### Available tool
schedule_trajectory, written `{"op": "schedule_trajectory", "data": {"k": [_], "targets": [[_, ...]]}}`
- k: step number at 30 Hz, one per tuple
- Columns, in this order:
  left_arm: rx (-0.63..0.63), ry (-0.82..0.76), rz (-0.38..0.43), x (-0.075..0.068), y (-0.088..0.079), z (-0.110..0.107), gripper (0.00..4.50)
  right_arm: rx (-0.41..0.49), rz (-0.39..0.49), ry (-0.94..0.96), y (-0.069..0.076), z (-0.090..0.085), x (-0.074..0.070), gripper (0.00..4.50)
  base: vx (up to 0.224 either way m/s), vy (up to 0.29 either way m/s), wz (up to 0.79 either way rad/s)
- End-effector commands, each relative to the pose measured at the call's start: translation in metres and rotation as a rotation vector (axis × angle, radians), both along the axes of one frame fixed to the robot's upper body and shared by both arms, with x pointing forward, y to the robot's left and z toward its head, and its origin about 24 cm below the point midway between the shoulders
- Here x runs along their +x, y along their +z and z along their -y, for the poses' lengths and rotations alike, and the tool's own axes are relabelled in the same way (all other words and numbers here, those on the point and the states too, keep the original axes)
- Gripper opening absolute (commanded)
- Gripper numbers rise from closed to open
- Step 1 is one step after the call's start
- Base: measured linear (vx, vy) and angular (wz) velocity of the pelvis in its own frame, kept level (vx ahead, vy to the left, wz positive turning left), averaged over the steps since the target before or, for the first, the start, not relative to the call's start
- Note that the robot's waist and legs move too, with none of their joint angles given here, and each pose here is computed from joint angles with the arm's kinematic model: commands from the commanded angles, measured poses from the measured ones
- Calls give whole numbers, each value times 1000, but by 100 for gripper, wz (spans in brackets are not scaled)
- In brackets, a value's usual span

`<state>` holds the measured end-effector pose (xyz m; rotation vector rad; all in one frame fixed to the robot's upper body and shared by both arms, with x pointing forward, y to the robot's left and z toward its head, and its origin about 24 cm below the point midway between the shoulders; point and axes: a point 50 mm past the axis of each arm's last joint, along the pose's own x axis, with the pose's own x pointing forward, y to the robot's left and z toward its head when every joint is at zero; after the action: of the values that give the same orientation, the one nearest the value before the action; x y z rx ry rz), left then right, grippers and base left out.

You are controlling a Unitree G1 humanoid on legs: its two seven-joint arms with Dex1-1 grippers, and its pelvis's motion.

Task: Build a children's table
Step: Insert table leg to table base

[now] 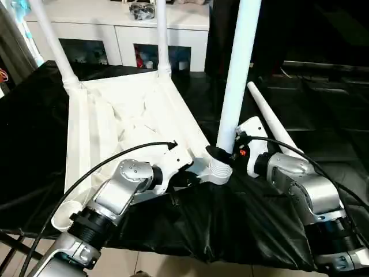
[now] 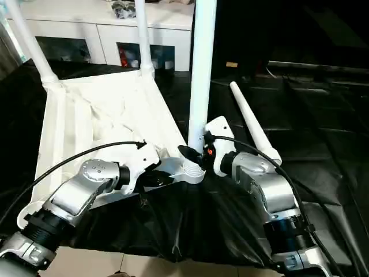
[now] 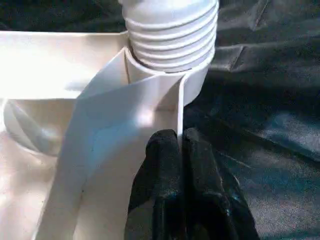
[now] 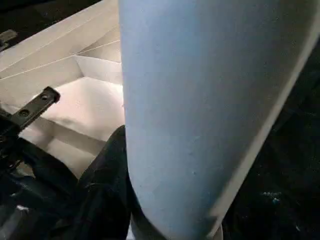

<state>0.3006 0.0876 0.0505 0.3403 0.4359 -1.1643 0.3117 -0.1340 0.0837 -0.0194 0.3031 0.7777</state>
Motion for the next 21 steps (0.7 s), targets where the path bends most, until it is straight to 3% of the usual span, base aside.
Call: {"op": "schedule_trajectory", "data": {"k": [1, 7, 21], "targets": [[-93, -4, 46, 3, 13, 7, 0, 26, -30, -15, -6, 3, 1, 190, 0, 0, 0], [-101, -3, 38, 4, 9, 9, 0, 199, -65, -79, -13, 11, 5, 190, 0, 0, 0], [-66, 5, 52, 7, 3, 8, 0, 225, -94, -160, -47, 26, -15, 190, 0, 0, 0]]}}
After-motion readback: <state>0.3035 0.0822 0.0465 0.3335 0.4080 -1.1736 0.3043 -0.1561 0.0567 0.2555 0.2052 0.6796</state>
